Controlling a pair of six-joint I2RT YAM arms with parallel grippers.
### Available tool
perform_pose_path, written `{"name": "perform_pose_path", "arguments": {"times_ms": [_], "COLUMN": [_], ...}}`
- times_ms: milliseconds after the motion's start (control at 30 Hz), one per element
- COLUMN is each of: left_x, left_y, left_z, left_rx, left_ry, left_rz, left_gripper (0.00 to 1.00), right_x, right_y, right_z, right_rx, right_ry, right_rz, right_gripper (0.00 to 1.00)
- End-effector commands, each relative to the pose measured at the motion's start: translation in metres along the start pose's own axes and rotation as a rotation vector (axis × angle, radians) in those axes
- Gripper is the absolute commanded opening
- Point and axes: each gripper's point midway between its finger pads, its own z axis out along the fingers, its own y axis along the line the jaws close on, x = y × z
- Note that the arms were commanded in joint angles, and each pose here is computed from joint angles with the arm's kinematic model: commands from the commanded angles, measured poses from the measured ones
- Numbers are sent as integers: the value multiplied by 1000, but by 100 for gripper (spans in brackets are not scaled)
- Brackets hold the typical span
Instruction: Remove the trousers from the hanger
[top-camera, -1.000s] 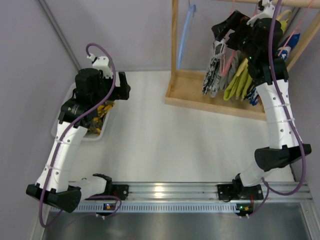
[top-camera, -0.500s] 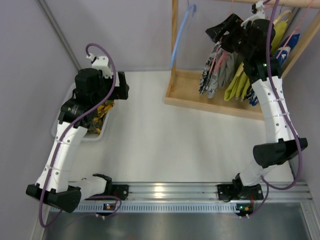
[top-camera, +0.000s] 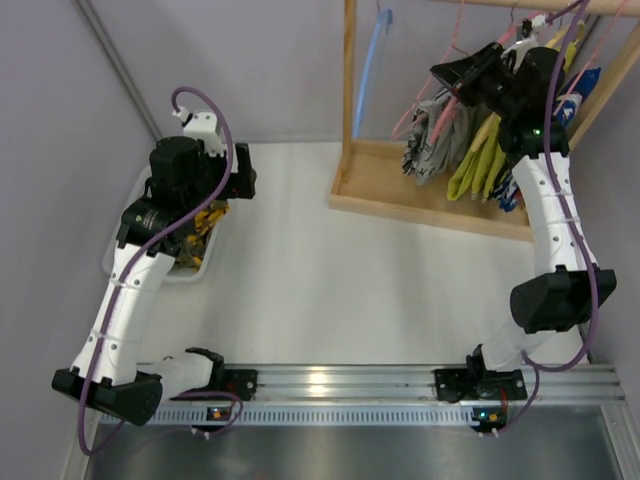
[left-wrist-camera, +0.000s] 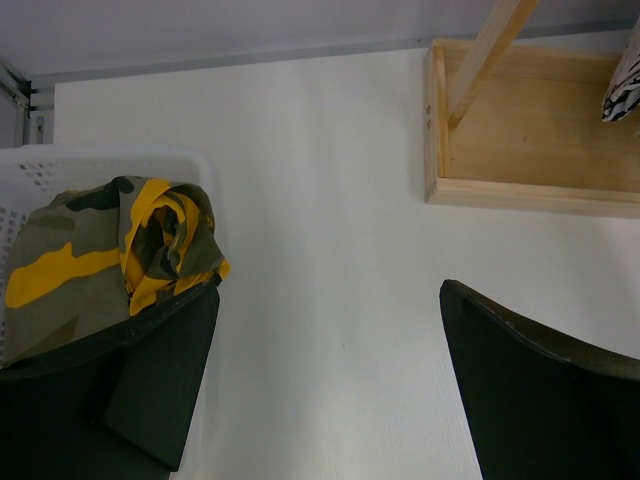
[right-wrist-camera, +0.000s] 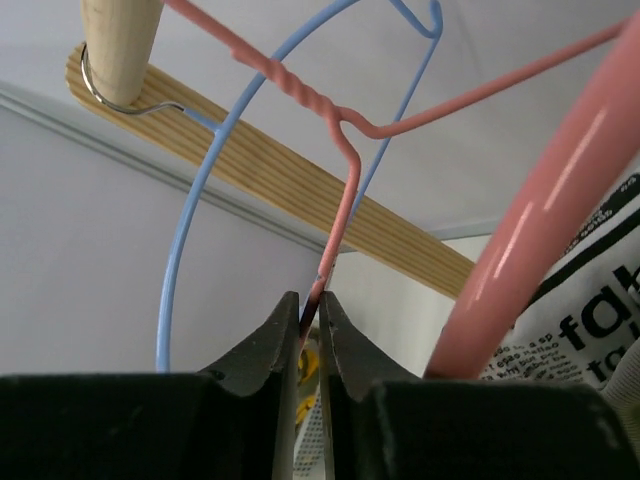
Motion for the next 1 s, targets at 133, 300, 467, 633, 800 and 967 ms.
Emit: {"name": "perform_pose_path", "arguments": {"times_ms": [133, 300, 467, 633, 800, 967], "left_x": [-21, -22, -21, -21, -20, -20], "left_y": [1, 1, 0, 0, 1, 1], "left_z": [-1, 1, 4, 6, 6, 6], "left_rx": [-5, -5, -3, -6, -7, -8], "left_ry": [-73, -71, -65, -61, -59, -58], "left_rz": [4, 5, 4, 5, 6, 6], "left_gripper": [99, 99, 99, 99, 99, 99], "right_x": [-35, -27, -22, -15, -7, -6], "right_y": [43, 29, 32, 34, 28, 31], "right_z": [-9, -3, 7, 20, 28, 35], "right_rx": [-177, -143, -149, -125, -72, -81], "right_ry": [-87, -64, -58, -57, -60, -63], "right_rz": [-5, 51, 66, 79, 120, 126], "right_gripper": [10, 25, 30, 42, 53, 50]}}
